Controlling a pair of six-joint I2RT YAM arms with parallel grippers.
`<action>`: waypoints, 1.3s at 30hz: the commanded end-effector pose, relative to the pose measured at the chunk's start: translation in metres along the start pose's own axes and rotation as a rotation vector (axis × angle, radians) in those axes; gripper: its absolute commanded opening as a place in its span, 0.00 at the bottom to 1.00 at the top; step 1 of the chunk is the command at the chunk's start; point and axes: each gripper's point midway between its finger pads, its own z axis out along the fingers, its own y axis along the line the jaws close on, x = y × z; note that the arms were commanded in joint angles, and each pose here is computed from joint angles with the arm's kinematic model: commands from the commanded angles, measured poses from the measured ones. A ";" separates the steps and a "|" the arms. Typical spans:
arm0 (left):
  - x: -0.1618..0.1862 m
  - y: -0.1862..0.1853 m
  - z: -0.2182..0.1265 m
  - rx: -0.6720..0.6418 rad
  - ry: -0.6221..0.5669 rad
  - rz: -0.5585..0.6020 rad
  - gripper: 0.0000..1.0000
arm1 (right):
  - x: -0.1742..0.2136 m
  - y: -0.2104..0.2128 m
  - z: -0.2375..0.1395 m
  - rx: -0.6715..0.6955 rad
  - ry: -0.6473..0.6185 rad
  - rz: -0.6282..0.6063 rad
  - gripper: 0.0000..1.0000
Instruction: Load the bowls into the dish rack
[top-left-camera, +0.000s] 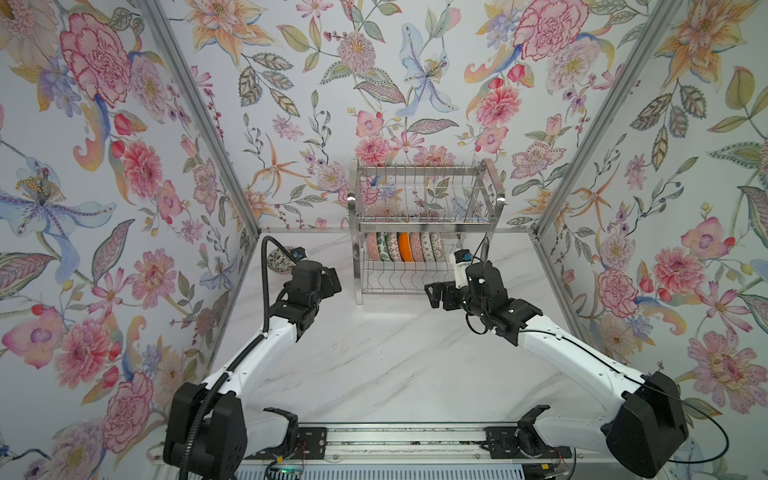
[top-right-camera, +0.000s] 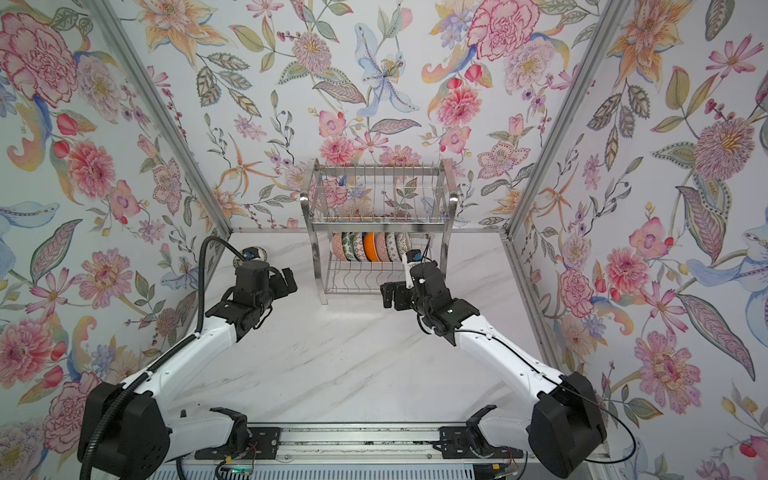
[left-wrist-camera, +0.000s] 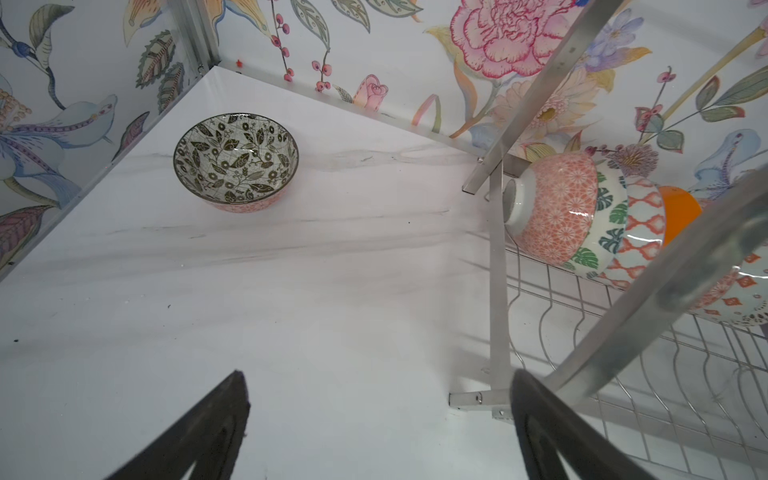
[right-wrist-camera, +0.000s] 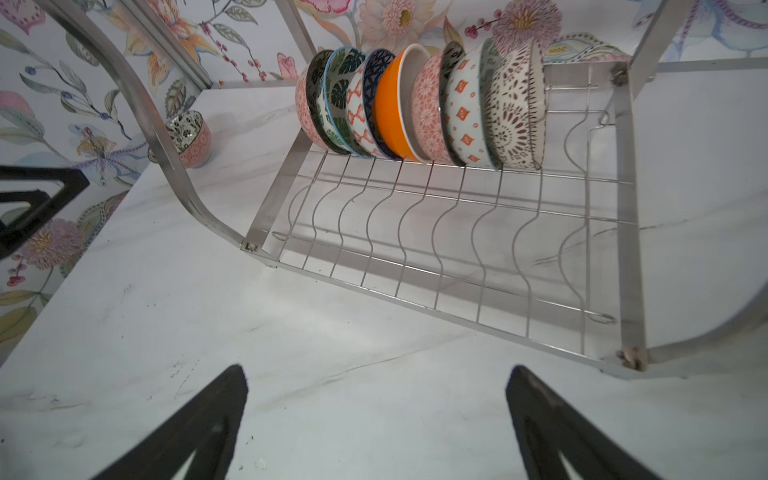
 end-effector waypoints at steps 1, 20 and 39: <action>-0.013 0.011 0.019 -0.051 0.054 0.050 0.98 | -0.019 0.016 0.016 -0.012 -0.040 -0.055 0.99; -0.050 0.061 0.165 -0.206 0.230 0.087 0.92 | -0.024 0.085 0.087 -0.215 0.036 -0.098 0.99; -0.035 0.081 0.215 -0.173 0.314 0.067 0.54 | -0.015 0.129 0.105 -0.312 0.055 -0.142 0.99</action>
